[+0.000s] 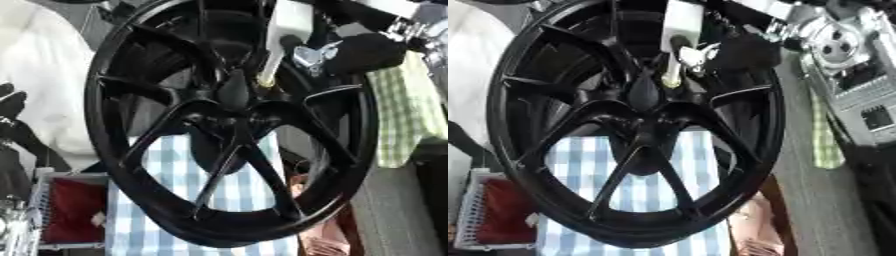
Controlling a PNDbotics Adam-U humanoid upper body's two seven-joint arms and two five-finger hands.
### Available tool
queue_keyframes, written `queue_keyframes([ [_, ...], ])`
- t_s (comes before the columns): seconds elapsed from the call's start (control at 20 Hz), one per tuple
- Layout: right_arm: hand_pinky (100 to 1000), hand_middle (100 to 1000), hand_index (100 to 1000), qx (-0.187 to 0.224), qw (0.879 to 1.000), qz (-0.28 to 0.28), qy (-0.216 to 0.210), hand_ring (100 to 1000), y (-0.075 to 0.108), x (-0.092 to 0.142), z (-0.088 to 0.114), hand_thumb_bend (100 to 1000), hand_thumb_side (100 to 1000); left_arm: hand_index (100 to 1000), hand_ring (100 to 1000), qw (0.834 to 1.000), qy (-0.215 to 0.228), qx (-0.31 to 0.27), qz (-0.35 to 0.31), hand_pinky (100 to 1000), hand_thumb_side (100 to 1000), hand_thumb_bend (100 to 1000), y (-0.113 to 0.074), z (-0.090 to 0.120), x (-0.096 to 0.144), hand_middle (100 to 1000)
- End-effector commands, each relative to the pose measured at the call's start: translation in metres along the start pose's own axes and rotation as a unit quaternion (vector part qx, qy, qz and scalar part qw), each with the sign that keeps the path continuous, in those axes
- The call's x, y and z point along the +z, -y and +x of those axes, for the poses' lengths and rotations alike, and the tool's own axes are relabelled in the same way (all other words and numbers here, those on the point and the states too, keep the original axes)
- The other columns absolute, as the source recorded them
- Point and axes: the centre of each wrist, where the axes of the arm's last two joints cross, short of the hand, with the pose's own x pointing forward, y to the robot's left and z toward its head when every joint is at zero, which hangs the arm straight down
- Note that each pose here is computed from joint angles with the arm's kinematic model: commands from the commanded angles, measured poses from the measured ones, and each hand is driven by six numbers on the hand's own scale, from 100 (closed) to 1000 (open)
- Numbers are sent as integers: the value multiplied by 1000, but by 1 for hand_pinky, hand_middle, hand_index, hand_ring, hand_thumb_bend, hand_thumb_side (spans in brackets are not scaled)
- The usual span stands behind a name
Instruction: Pull the pin out of the wheel hub.
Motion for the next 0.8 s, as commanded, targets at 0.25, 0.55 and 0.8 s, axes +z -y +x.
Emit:
queue_keyframes([
  [0.25, 566, 277, 531, -23, 998, -62, 23, 483, 46, 32, -4, 100, 398, 770, 719, 1000, 11, 2, -2, 861, 773, 129, 1, 6, -2, 666],
  [0.55, 568, 271, 530, -44, 993, -105, 13, 480, 70, 59, -17, 100, 405, 770, 720, 1000, 12, -2, 0, 861, 770, 126, -1, 6, -2, 666],
  [0.8, 574, 278, 536, -48, 984, -168, -38, 486, 84, 92, -36, 100, 390, 770, 720, 1000, 18, -6, 6, 861, 764, 122, -3, 7, -3, 666],
])
